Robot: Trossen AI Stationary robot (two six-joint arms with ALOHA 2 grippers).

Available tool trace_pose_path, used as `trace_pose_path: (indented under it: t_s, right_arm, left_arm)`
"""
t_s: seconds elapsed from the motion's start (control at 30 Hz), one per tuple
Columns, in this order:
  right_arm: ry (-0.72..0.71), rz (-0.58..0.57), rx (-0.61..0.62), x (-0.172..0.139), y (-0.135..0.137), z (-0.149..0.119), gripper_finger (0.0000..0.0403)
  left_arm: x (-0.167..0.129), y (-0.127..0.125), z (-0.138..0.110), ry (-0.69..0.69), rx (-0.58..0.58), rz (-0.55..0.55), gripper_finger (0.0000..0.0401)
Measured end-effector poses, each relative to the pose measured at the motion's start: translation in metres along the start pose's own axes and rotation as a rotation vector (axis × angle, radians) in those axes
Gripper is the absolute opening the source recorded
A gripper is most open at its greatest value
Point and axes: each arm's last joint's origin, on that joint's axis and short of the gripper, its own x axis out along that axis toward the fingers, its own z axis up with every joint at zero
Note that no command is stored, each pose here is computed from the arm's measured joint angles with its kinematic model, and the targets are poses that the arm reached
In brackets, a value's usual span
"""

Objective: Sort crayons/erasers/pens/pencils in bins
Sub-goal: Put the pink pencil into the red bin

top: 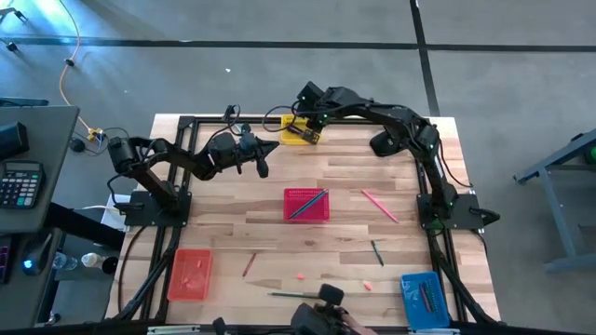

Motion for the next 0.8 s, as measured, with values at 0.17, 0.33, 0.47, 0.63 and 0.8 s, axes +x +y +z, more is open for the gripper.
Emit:
trace_pose_path:
  t_s: [0.17, 0.33, 0.47, 0.63, 0.8]
  right_arm:
    - [-0.1, 0.058, -0.01, -0.015, 0.0, 0.001, 0.0009]
    - [-0.256, 0.079, 0.017, -0.011, 0.011, -0.013, 0.0006]
    - [-0.413, 0.079, 0.046, -0.01, 0.026, -0.036, 0.0003]
    - [-0.451, 0.094, 0.068, -0.015, 0.044, -0.081, 0.0001]
    - [-0.403, 0.104, 0.095, -0.041, 0.062, -0.124, 0.0]
  left_arm:
    - [0.0, 0.002, -0.003, 0.034, -0.013, 0.009, 0.0007]
    - [-0.001, 0.006, -0.005, 0.048, -0.012, 0.024, 0.0007]
    - [-0.001, 0.009, -0.005, 0.044, 0.009, 0.034, 0.0007]
    - [-0.001, 0.01, -0.005, 0.045, 0.01, 0.039, 0.0007]
    - [-0.001, 0.008, -0.005, 0.045, 0.011, 0.027, 0.0007]
